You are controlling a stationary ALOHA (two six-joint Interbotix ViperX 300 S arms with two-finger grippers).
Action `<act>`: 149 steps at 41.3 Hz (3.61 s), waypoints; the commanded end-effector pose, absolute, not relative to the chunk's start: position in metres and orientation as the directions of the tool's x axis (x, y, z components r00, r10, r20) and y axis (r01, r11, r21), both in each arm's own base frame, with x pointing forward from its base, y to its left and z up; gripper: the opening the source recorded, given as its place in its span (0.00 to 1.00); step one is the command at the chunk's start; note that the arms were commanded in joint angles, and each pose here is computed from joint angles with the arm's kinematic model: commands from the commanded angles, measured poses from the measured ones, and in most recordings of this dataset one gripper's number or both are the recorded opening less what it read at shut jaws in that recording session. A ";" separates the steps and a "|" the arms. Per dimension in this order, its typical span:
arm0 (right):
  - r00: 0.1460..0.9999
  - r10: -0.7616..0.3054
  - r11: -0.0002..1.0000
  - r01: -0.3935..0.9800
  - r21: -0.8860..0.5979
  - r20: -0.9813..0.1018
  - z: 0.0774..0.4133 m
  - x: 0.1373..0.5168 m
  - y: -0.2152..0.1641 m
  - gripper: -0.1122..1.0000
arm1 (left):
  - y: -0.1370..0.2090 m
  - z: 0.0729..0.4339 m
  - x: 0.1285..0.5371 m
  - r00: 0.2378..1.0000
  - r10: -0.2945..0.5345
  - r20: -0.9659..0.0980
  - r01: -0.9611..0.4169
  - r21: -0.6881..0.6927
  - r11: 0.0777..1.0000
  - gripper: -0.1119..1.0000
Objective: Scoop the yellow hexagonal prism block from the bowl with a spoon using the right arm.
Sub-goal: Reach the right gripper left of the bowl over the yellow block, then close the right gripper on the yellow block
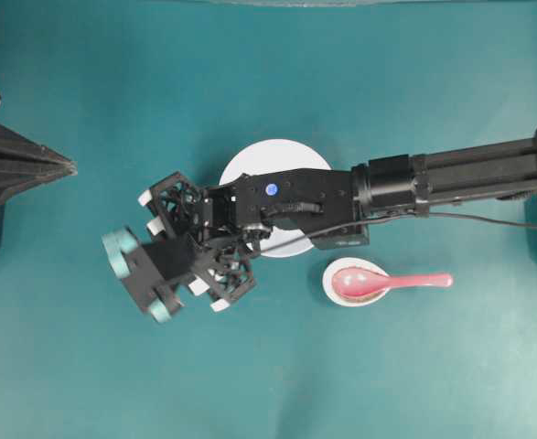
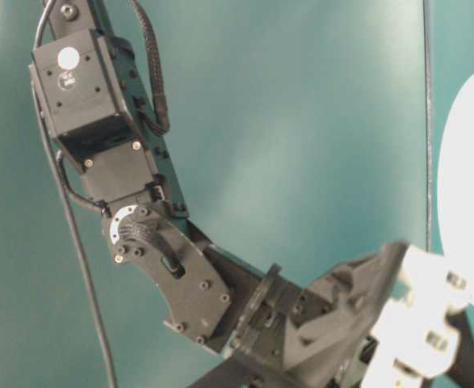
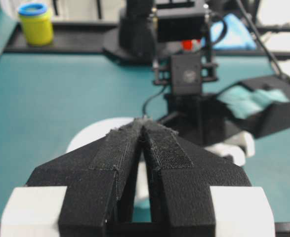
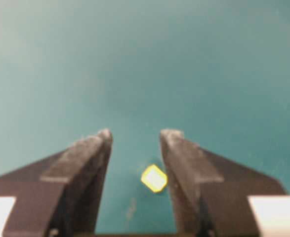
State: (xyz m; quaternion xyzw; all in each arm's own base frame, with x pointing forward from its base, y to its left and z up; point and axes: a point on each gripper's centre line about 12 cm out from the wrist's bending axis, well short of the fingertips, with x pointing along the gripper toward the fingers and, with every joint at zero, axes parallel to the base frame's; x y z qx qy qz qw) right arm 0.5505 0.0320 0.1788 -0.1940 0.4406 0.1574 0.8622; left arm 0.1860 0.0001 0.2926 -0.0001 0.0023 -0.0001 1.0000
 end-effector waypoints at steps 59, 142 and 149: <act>0.506 0.029 0.999 0.002 0.034 -0.862 0.144 0.559 -0.003 0.54 | 0.000 0.304 0.188 1.000 -0.001 0.028 0.001 0.000 1.000 0.15; 0.589 0.044 0.999 -0.019 0.041 -0.807 0.182 0.566 0.013 0.35 | 0.000 0.305 0.187 0.999 -0.001 0.032 0.001 0.000 1.000 0.15; 0.636 0.034 0.999 -0.025 0.023 -0.771 0.210 0.566 0.012 0.35 | 0.000 0.305 0.187 1.000 -0.001 0.031 0.001 0.000 1.000 0.15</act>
